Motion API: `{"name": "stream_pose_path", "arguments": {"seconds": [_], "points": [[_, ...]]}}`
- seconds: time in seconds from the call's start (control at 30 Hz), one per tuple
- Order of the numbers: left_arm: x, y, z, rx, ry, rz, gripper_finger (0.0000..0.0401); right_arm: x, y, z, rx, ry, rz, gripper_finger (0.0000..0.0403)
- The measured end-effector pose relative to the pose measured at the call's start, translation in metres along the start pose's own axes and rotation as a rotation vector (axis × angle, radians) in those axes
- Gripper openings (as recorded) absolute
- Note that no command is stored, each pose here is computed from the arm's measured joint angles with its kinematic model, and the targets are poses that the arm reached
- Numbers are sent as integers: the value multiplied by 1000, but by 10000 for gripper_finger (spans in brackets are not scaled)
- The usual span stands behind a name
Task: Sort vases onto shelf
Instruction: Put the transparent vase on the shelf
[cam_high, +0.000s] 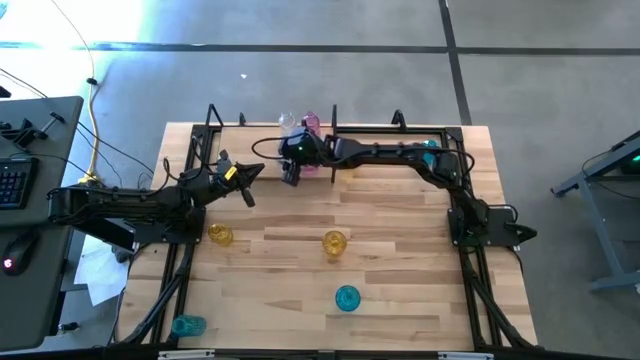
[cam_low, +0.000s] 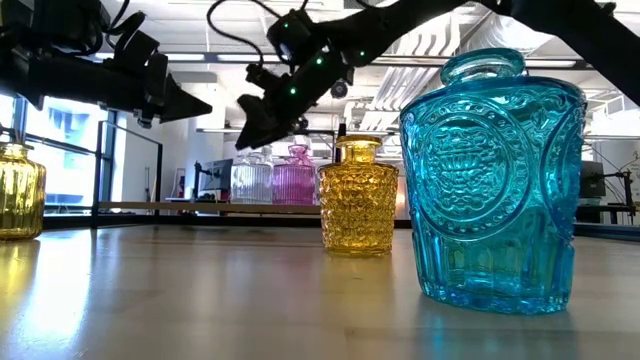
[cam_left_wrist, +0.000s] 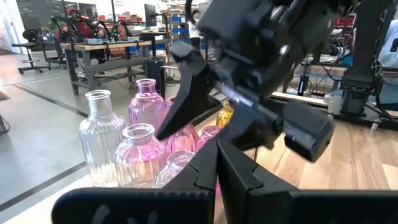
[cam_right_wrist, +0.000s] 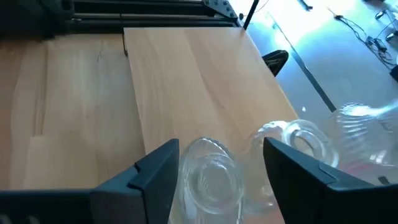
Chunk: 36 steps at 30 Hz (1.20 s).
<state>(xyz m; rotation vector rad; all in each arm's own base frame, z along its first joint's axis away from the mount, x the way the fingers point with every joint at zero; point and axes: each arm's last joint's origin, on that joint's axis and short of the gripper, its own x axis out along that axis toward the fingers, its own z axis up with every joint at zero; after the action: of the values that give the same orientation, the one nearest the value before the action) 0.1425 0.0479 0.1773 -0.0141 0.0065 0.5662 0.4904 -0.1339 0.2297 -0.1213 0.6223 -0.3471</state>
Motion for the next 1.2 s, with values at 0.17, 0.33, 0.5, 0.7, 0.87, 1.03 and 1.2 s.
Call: {"name": "stream_pose_path", "arguments": {"seconds": [0.17, 0.33, 0.5, 0.7, 0.87, 1.03, 1.2], "points": [[0, 0, 0, 0, 0, -1, 3, -11, -3, 6, -6, 6, -6, 204], [0, 0, 0, 0, 1, -2, 3, -16, -7, 4, -7, 57, -2, 138], [0, 0, 0, 0, 0, -1, 3, -16, -7, -3, -17, 120, 22, 29], [0, 0, 0, 0, 1, -1, 3, -17, -2, -6, -29, 149, 78, 22], [0, 0, 0, 0, 1, -1, 3, -15, 1, -12, -16, 173, 110, 14], [0, 0, 0, 0, 1, -1, 3, -14, 0, -13, -13, 175, 108, 1], [0, 0, 0, 0, 0, -1, 3, -11, -4, -16, 10, 181, 99, 2]]}}
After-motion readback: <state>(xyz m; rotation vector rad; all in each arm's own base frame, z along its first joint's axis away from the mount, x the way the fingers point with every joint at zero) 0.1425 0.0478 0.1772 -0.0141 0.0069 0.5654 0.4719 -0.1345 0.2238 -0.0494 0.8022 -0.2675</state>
